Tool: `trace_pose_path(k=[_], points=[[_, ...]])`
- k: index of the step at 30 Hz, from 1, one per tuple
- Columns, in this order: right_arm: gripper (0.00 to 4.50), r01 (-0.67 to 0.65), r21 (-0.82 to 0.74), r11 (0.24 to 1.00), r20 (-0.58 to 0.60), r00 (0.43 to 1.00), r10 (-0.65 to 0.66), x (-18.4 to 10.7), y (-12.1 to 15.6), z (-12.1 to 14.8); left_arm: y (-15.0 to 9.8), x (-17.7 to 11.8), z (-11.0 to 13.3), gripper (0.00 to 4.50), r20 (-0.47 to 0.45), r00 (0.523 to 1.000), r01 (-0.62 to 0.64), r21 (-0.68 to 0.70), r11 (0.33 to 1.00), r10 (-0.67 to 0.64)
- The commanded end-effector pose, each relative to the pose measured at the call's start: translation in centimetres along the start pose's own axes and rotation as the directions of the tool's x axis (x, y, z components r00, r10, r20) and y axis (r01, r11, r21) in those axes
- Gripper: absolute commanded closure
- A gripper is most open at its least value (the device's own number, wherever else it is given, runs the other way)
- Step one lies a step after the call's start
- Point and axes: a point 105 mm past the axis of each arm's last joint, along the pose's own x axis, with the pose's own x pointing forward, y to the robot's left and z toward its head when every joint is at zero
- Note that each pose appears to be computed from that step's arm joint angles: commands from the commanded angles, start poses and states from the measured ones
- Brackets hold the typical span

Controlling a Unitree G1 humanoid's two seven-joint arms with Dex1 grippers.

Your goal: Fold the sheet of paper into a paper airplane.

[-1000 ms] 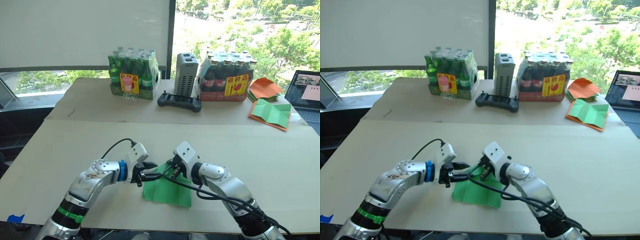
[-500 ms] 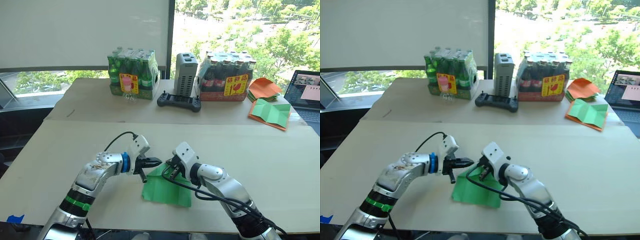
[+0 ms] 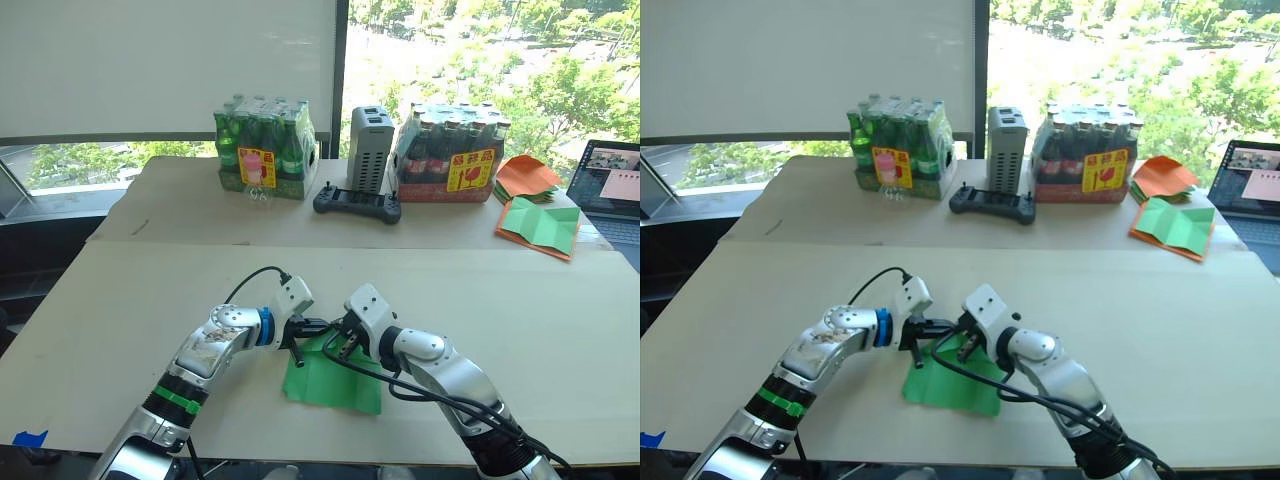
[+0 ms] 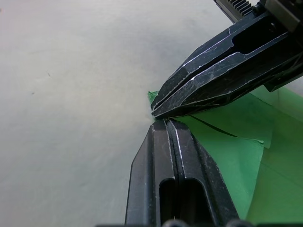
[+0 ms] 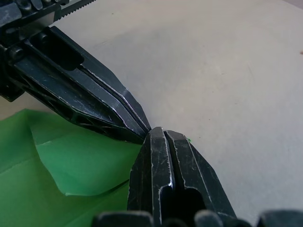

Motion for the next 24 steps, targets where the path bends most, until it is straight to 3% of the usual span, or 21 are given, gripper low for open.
trace_pose_path(k=[1, 24], points=[[4.50, -0.019, 0.006, 1.000, -0.018, 1.000, 0.019, 0.1, 0.6, -0.3, -0.5, -0.1, -1.7, 4.46, -0.063, 0.998, 0.013, -0.010, 1.000, -0.013], [4.50, -0.035, 0.003, 0.999, -0.018, 0.999, 0.035, 0.1, 0.8, -0.2, -1.7, -4.9, -6.8, 4.46, -0.196, 0.980, -0.049, -0.072, 0.996, 0.034]])
